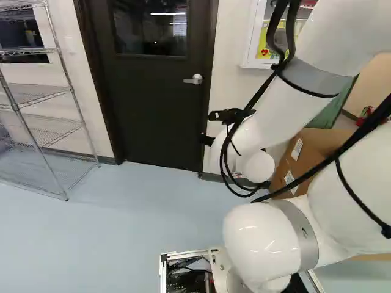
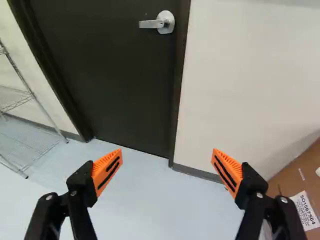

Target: Open the door and move inside

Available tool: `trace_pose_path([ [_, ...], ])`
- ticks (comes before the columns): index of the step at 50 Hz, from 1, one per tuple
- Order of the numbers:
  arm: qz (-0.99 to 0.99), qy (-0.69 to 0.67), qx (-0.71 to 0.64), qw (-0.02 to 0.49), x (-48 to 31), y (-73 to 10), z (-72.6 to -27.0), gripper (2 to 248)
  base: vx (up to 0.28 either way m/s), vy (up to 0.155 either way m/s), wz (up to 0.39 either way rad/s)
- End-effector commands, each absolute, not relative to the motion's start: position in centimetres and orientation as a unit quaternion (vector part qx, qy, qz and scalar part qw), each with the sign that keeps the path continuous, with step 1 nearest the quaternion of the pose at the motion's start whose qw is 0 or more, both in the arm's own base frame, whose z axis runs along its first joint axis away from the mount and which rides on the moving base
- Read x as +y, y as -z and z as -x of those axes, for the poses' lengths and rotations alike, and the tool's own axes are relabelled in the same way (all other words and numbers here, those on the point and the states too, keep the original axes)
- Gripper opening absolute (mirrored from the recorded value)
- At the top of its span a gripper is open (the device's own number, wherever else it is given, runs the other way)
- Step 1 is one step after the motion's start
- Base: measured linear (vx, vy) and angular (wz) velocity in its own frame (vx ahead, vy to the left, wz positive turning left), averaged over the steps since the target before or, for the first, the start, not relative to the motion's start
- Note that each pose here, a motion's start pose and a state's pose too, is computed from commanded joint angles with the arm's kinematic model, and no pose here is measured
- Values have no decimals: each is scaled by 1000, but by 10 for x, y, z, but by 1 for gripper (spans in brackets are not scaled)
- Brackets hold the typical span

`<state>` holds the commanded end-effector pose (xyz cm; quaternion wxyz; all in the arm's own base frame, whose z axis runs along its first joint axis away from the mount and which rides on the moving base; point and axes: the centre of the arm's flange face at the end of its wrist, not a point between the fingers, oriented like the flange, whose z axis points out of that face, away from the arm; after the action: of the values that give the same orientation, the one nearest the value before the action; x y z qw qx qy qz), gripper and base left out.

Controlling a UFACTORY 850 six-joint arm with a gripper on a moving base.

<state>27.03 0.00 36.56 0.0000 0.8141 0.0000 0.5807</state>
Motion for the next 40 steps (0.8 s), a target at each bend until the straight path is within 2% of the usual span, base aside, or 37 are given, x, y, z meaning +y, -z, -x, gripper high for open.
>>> trace_pose_path([
  [18, -814, -581, 0, 0, 0, -366, -270, 247, 121, 119, -252],
  [40, -814, -581, 0, 0, 0, -366, -270, 247, 124, 154, -211],
])
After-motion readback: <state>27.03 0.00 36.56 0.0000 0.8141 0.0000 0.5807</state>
